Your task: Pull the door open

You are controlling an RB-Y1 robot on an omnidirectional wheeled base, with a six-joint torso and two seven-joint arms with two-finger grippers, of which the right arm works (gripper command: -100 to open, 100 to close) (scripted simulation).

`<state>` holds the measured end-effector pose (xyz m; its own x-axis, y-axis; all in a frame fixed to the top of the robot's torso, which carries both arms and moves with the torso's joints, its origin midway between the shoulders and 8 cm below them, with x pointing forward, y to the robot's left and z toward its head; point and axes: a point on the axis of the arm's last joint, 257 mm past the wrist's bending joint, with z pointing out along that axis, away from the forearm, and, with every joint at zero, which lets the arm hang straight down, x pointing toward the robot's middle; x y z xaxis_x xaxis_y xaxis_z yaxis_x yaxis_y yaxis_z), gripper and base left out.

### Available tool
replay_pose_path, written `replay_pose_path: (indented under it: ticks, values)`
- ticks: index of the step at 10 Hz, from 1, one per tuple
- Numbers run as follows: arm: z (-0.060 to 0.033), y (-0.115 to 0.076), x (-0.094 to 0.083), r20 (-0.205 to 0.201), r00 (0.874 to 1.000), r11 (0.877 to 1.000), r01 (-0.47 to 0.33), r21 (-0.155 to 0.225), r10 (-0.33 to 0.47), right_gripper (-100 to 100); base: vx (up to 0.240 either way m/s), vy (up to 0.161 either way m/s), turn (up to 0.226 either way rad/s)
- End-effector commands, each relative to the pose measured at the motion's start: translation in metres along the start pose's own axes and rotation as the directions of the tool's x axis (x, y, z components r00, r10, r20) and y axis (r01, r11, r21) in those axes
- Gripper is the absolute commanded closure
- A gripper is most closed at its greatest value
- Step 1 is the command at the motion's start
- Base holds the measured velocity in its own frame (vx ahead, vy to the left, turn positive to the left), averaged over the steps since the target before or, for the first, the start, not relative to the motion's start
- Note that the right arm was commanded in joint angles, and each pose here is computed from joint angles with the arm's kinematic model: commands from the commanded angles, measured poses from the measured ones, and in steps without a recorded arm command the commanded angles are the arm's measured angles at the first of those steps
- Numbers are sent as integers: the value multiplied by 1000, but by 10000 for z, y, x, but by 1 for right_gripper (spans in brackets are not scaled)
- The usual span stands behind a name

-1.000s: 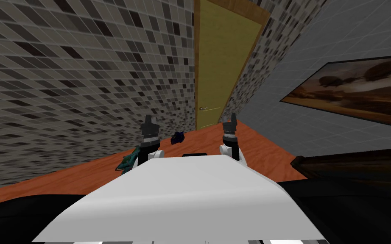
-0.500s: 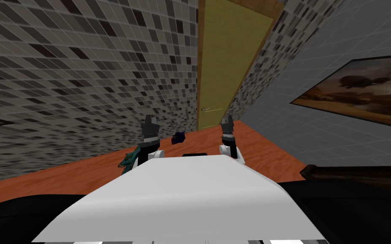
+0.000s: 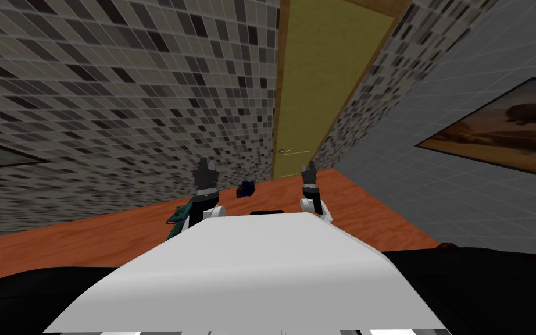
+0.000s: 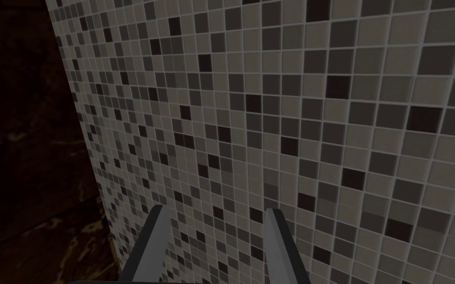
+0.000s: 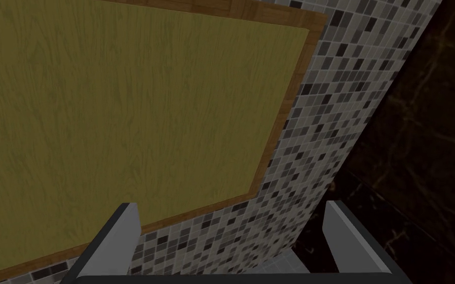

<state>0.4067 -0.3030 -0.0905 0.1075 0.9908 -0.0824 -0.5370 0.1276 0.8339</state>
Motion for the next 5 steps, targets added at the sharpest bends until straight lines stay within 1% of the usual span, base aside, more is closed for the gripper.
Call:
replay_pose_path:
  ticks: [1, 2, 3, 4, 5]
  values:
    - [-8, -97, -22, -1, 1000, 1000, 0, 18, 0, -100, 44, -29, 66]
    - [-9, -217, -46, -2, 1000, 999, -1, 35, 1, -100, 53, -21, 135]
    - [11, -290, -70, -5, 1000, 999, -3, 42, 3, -100, 66, -46, 178]
    - [-41, -402, -82, -2, 1000, 998, -1, 68, 1, -100, 47, -41, 75]
    - [-20, -473, -109, -4, 1000, 997, -2, 75, 2, -100, 43, -38, 119]
